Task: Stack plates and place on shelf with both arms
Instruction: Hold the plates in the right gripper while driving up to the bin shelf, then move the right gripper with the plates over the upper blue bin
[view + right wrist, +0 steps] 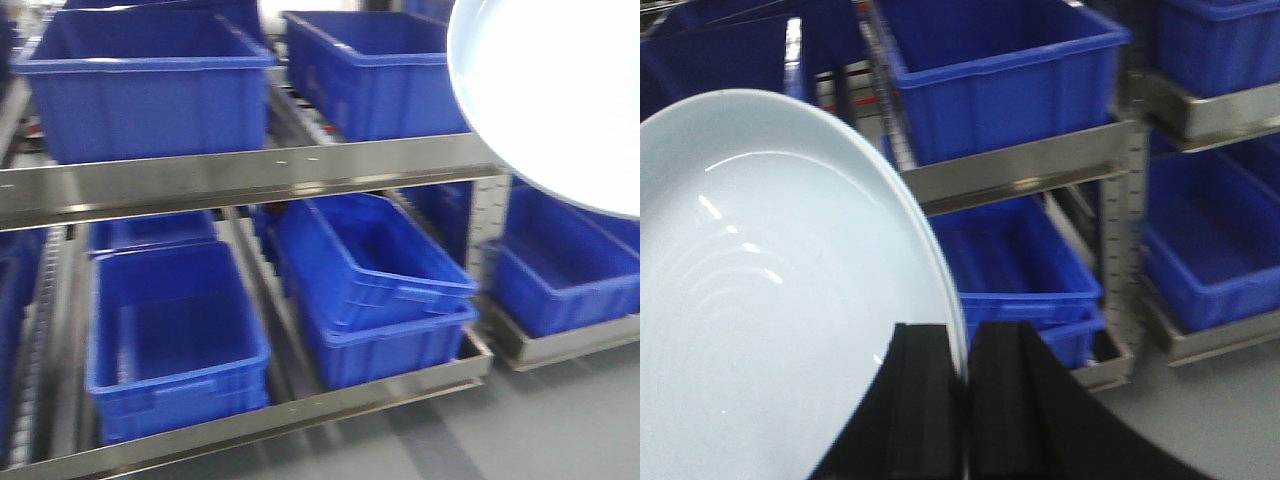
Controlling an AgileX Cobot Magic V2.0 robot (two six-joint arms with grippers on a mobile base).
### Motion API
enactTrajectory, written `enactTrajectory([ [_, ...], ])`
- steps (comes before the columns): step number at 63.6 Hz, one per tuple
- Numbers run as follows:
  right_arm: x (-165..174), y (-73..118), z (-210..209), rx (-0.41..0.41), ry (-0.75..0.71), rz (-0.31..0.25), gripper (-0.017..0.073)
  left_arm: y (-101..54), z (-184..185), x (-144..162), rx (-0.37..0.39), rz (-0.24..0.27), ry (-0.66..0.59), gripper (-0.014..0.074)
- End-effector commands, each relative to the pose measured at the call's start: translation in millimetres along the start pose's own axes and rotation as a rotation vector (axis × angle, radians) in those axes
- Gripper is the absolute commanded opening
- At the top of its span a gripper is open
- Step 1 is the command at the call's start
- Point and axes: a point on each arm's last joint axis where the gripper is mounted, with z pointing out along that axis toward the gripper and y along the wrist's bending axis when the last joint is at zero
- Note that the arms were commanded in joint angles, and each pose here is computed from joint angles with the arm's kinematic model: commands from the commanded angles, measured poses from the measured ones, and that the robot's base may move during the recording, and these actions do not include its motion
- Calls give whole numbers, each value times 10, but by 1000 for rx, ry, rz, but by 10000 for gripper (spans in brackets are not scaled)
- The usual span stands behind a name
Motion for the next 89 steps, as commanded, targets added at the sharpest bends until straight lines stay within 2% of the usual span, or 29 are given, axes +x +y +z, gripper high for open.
enactTrajectory([
  [1,-194,5,-8,12,-124,-7,22,14,-6,-178,-8,-12,-110,83],
  [89,-194,5,-8,12,-124,-7,22,14,-6,-178,-8,-12,-110,83],
])
